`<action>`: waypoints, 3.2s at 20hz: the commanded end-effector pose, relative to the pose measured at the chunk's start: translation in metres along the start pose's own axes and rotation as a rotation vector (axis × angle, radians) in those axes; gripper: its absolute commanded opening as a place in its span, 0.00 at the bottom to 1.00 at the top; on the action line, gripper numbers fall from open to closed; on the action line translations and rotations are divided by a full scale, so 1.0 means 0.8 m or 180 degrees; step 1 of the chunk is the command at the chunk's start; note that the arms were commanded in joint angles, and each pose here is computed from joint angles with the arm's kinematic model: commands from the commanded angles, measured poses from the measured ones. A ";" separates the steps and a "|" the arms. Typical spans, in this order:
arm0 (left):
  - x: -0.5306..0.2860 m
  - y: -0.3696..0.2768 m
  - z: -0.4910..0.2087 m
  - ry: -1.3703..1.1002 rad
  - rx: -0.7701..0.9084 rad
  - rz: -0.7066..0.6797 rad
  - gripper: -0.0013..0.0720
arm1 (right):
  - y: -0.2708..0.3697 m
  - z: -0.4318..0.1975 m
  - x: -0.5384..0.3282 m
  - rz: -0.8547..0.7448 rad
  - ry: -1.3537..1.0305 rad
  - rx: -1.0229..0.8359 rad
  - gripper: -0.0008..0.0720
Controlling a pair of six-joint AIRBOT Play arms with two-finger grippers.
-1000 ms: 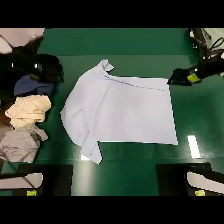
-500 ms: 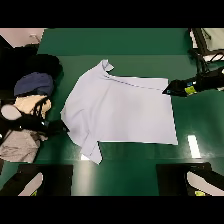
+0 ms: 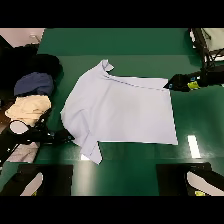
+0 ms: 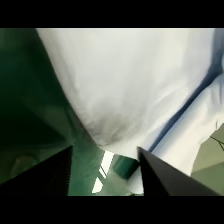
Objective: Fold the shirts.
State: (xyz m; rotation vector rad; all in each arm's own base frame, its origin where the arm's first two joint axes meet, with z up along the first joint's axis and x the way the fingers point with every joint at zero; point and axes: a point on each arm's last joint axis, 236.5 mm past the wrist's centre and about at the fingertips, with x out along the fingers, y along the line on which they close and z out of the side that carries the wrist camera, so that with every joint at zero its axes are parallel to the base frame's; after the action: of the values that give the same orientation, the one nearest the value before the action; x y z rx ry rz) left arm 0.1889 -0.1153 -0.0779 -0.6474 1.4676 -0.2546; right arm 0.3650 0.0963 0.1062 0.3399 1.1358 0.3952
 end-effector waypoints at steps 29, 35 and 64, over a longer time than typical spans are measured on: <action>-0.139 -0.083 0.140 -0.1104 0.1101 0.0247 0.05 | -0.155 -0.294 0.023 -0.0345 0.1325 0.1694 0.58; -0.138 -0.083 0.138 -0.1082 0.1100 0.0245 0.05 | -0.153 -0.333 0.056 -0.0228 0.1511 0.1897 0.57; -0.760 -0.460 -0.078 -0.5336 0.3318 -0.0808 0.05 | 0.217 0.051 -0.526 -0.0596 -0.3550 -0.1349 0.03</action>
State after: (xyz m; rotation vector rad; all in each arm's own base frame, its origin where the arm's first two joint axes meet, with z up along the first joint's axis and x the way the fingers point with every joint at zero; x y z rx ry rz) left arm 0.1923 -0.0860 0.6065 -0.0311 -0.3269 -0.3800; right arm 0.2614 0.0472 0.5023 0.0777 0.0784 0.2247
